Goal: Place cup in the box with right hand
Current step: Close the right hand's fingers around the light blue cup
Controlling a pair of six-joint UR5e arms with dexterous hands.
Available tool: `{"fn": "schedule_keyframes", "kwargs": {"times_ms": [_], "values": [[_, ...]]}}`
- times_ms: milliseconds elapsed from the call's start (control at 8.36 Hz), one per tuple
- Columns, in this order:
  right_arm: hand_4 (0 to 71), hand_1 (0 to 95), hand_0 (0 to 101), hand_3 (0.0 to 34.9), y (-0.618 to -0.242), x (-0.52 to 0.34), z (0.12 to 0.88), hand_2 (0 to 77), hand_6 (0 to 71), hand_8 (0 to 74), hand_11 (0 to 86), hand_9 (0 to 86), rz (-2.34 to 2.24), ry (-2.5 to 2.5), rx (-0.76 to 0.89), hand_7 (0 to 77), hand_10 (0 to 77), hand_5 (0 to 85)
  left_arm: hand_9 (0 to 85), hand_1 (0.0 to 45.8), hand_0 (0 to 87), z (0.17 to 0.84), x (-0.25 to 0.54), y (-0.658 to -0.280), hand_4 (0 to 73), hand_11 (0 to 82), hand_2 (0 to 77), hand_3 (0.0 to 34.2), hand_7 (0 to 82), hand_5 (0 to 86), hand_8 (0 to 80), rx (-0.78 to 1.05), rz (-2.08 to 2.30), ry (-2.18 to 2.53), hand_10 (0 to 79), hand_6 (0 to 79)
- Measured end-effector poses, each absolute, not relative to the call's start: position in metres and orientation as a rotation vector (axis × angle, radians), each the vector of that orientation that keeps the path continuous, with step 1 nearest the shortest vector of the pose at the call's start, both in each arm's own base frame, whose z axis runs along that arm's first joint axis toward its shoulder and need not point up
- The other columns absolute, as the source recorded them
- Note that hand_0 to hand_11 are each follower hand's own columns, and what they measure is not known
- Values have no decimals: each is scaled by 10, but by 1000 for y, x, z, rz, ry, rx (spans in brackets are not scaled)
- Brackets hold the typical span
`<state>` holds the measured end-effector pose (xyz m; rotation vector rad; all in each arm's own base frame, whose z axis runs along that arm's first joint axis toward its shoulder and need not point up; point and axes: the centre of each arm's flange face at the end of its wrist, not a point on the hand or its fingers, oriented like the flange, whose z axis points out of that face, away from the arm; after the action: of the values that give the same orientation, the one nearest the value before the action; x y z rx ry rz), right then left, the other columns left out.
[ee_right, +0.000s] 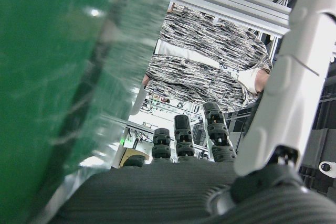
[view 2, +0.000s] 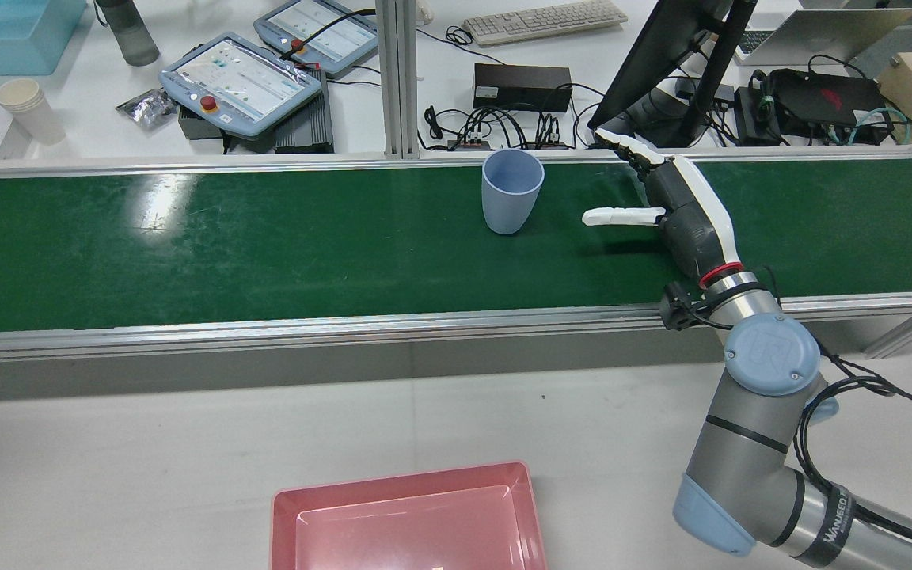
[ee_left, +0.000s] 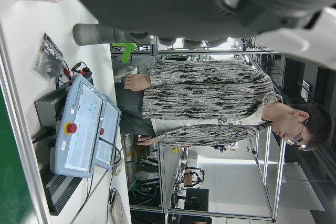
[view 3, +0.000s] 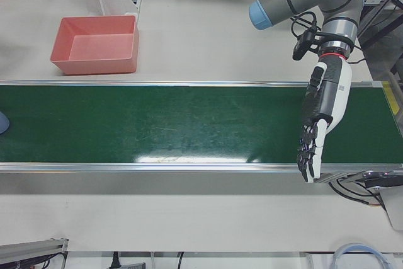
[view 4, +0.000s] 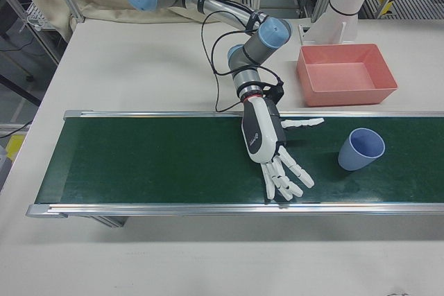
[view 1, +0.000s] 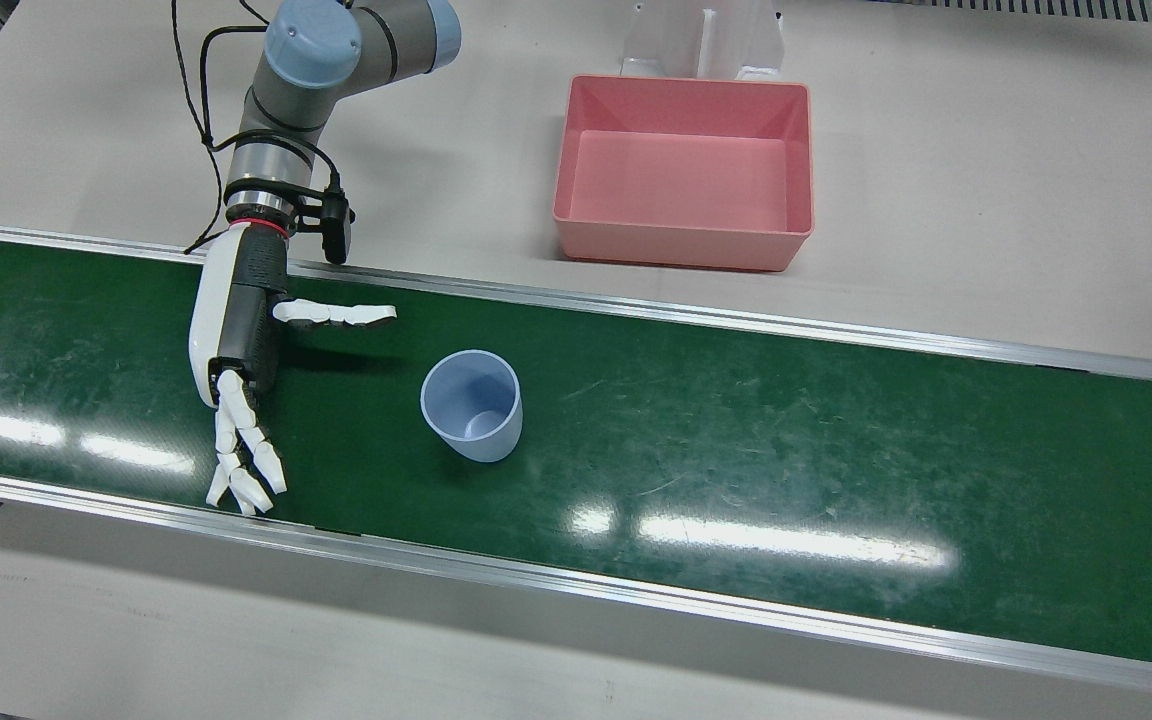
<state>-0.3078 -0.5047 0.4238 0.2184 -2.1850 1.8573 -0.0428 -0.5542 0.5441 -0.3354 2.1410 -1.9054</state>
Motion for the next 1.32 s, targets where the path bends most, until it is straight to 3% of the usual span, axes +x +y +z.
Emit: {"fn": "schedule_keyframes", "kwargs": {"times_ms": [837, 957, 1076, 1196, 1315], "values": [[0, 164, 493, 0, -504, -311, 427, 11, 76, 71, 11, 147, 1860, -2171, 234, 284, 5, 60, 0, 5, 0, 545, -43, -554, 11, 0, 11, 0, 5, 0, 0, -335, -1907, 2140, 0, 5], [16, 175, 493, 0, -505, -310, 426, 44, 82, 71, 11, 158, 1865, -2170, 253, 300, 5, 60, 0, 5, 0, 545, -43, -554, 11, 0, 11, 0, 5, 0, 0, -336, -1907, 2140, 0, 5], [44, 207, 493, 0, -506, -308, 424, 87, 125, 136, 44, 262, 1873, -2170, 284, 469, 16, 60, 0, 5, 0, 545, -43, -554, 11, 0, 11, 0, 5, 5, 0, -336, -1907, 2140, 0, 5], [44, 207, 493, 0, -506, -306, 421, 87, 125, 136, 44, 262, 1878, -2167, 309, 469, 16, 60, 0, 5, 0, 545, -43, -554, 11, 0, 11, 0, 5, 0, 0, -336, -1907, 2139, 0, 5], [136, 235, 480, 0, -506, -303, 420, 191, 235, 240, 147, 349, 1883, -2158, 328, 567, 136, 76, 0, 5, 0, 545, -43, -554, 11, 0, 11, 0, 5, 0, 0, -336, -1907, 2139, 0, 0]]}}
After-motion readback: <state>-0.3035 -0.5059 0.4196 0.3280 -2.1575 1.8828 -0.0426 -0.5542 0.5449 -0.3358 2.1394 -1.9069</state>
